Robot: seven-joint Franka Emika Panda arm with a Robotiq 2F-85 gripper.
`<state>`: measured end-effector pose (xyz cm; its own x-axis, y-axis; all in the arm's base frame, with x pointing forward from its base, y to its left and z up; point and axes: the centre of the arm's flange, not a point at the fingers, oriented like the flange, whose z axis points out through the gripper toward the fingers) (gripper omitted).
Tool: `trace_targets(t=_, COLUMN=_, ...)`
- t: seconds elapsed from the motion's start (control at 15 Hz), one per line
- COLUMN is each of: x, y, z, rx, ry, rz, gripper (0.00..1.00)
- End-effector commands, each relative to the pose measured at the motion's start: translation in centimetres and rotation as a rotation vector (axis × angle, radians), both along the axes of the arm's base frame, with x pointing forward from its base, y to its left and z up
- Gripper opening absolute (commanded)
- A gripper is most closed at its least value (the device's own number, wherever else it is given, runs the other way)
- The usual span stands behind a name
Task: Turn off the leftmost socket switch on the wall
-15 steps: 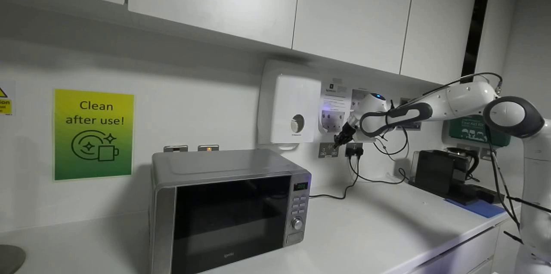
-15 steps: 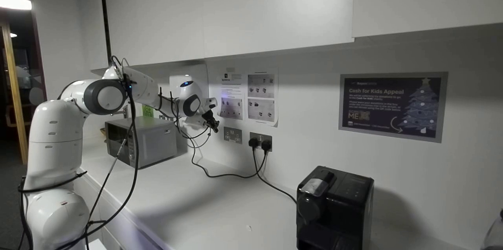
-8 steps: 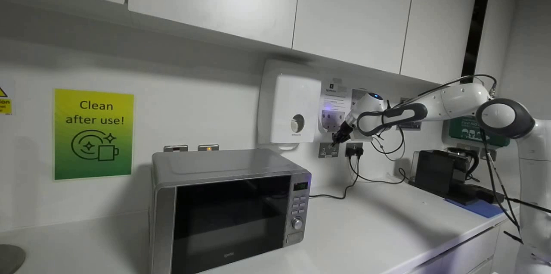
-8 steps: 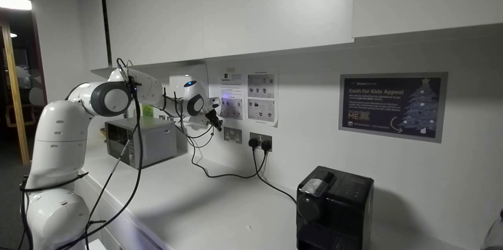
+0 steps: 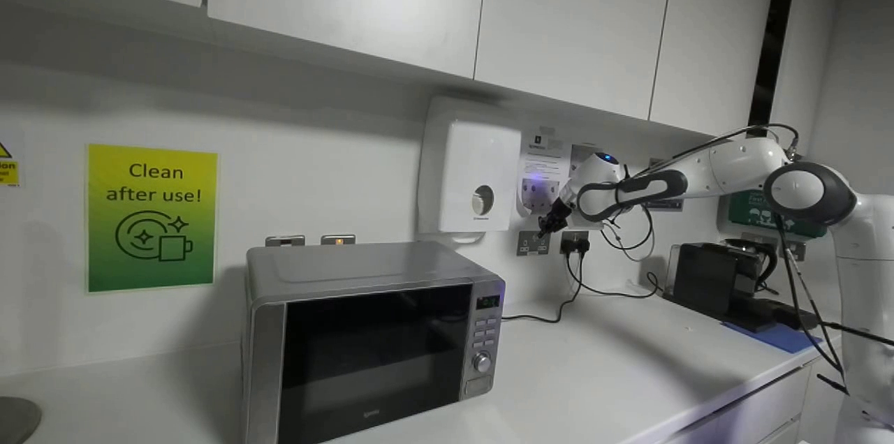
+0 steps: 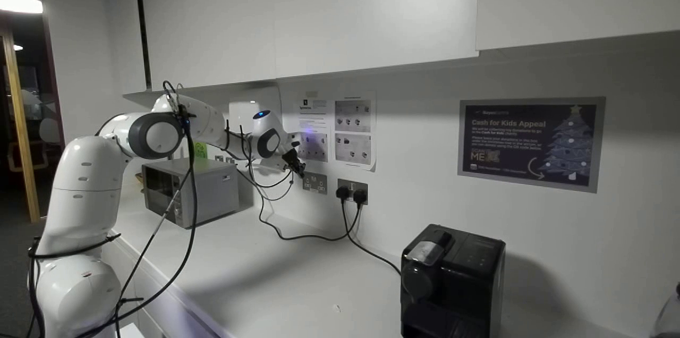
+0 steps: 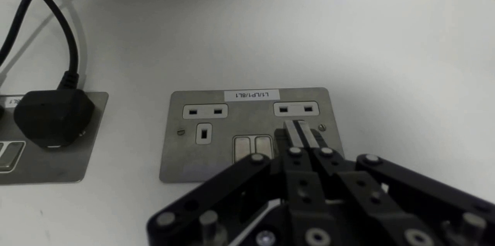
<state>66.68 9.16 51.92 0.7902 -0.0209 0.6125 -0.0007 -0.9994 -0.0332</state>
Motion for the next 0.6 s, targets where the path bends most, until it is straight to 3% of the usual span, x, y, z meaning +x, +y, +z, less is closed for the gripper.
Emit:
trace_targets(t=0.0, x=0.77, y=0.12, z=0.26, rx=-0.022, ry=-0.05, rz=-0.008, gripper=0.0)
trace_targets(t=0.53, x=0.98, y=-0.34, z=-0.71, rx=-0.066, ry=-0.053, rz=0.006, gripper=0.0)
